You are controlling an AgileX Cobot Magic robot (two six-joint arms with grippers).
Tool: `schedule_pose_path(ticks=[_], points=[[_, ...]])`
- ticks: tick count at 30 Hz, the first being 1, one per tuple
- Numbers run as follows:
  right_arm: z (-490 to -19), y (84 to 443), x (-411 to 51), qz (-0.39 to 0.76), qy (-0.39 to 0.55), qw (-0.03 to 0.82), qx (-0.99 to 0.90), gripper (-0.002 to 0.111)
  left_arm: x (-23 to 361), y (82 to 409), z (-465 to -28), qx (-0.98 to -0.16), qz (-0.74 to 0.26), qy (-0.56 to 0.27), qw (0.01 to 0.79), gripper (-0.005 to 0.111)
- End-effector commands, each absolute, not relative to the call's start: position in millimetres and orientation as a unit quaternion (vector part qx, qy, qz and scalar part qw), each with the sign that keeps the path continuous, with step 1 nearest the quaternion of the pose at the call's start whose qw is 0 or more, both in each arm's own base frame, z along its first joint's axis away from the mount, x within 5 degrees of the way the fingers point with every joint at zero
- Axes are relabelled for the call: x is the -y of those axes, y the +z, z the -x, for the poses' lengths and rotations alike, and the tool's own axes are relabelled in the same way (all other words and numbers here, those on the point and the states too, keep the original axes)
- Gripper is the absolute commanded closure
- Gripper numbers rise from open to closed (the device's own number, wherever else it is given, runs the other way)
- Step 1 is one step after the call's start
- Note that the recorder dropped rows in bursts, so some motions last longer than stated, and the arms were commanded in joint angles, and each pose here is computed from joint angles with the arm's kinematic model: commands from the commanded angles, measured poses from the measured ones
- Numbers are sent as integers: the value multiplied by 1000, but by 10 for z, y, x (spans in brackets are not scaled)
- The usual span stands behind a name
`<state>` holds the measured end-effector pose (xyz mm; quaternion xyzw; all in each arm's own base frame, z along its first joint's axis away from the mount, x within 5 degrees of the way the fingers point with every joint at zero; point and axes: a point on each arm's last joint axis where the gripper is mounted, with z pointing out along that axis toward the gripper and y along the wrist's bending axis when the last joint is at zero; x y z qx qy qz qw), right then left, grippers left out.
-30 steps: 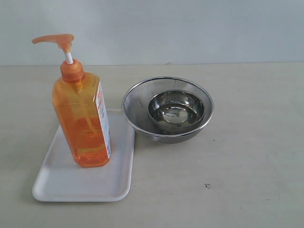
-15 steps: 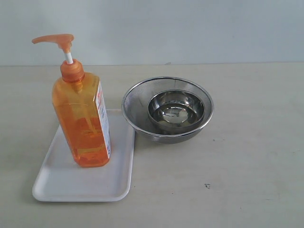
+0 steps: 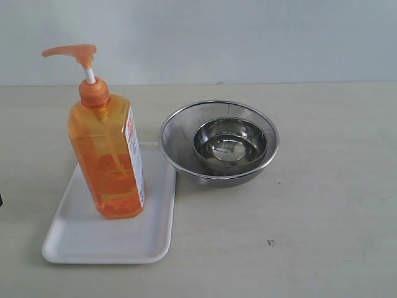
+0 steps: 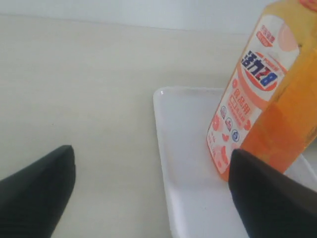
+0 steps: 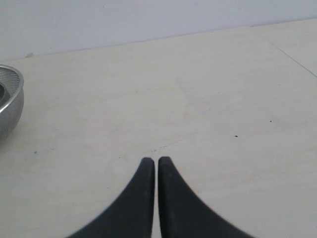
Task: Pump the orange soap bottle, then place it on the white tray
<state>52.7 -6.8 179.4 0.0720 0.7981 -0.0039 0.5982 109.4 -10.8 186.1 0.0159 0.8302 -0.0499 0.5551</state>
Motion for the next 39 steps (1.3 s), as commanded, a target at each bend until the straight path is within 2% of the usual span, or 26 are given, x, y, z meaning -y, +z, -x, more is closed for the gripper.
schedule_pose_path(ticks=[1,8,19,20,22,28,39], points=[[-526,1802,69,-70,-6,602,-796,108,127,1857,-1082,-826,-63,-31,559,29],[-526,1802,69,-70,-6,602,-796,108,121,1896,-1058,-816,-61,-29,574,29],[-526,1802,69,-70,-6,602,-796,108,107,2211,-784,-708,-60,-30,703,29],[-526,1802,69,-70,-6,602,-796,108,105,2236,-753,-698,-43,-48,713,29],[-528,1809,68,-70,-6,605,-793,108,90,2265,-712,-682,67,-153,712,29],[-527,1806,68,-70,-5,603,-794,108,90,2344,-574,-631,100,-220,737,29],[-527,1806,68,-70,-5,603,-794,108,78,2156,-554,-661,82,-190,722,29]])
